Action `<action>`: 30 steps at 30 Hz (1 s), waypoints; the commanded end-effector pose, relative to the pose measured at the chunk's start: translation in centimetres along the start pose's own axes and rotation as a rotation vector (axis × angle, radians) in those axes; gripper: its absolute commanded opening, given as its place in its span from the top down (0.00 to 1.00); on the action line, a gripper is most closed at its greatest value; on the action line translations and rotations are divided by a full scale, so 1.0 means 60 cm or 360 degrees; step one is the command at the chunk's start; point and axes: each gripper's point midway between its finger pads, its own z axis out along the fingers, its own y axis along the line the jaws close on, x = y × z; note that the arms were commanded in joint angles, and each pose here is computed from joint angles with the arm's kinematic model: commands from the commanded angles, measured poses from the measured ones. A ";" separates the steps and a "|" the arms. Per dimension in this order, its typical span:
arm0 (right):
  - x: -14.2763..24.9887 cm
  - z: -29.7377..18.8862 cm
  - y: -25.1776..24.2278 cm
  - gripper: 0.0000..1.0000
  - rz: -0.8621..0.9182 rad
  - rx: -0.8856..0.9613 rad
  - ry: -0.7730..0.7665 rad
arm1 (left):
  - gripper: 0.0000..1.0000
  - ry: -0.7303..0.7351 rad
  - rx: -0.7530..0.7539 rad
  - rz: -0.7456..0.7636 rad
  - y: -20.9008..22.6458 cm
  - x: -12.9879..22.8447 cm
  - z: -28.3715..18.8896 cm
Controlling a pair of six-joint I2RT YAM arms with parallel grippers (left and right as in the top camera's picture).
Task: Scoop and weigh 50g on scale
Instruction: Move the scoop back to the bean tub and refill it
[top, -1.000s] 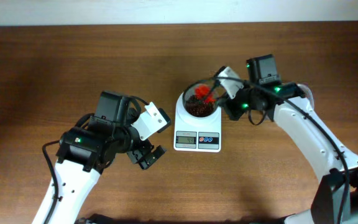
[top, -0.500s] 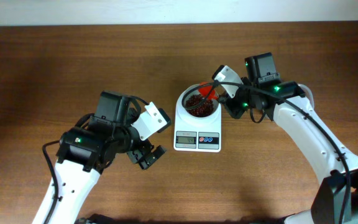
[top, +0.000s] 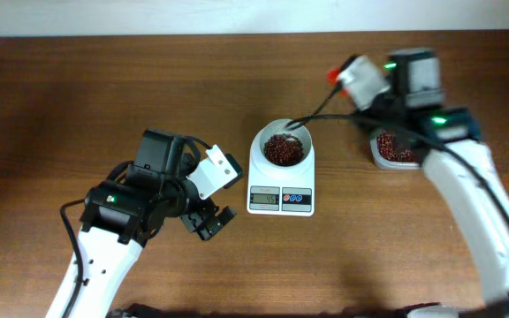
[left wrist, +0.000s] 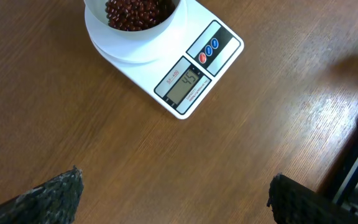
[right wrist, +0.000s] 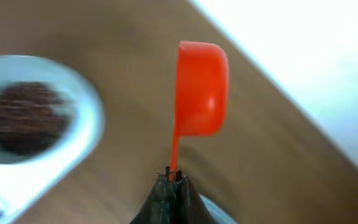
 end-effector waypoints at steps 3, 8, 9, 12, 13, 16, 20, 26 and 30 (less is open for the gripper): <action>0.172 -0.063 -0.132 0.96 0.0284 0.0322 0.0470 | 0.01 -0.0038 -0.0002 0.0035 0.002 -0.011 -0.008; 0.261 -0.049 -0.076 0.96 0.0510 -0.0068 0.0677 | 0.01 -0.0038 -0.0002 0.0035 0.002 -0.011 -0.008; 0.264 -0.039 -0.062 0.96 0.0531 -0.0146 0.0683 | 0.01 -0.0038 -0.0002 0.0035 0.002 -0.011 -0.008; 0.281 -0.001 -0.036 0.96 0.0578 -0.0300 0.0723 | 0.01 -0.0038 -0.0002 0.0035 0.002 -0.011 -0.008; 0.289 0.011 -0.033 0.96 0.0586 -0.0323 0.0748 | 0.01 -0.0038 -0.0002 0.0035 0.002 -0.011 -0.008; 0.310 0.047 -0.028 0.96 0.0603 -0.0373 0.0805 | 0.01 -0.0038 -0.0002 0.0035 0.002 -0.011 -0.008; 0.315 0.060 -0.027 0.96 0.0621 -0.0381 0.0814 | 0.01 -0.0038 -0.0002 0.0035 0.002 -0.011 -0.008; 0.267 0.055 0.024 0.96 0.0785 -0.0680 0.0617 | 0.01 -0.0038 -0.0002 0.0035 0.002 -0.011 -0.008; 0.271 0.049 0.033 0.96 0.0803 -0.0714 0.0644 | 0.01 -0.0038 -0.0002 0.0035 0.002 -0.011 -0.008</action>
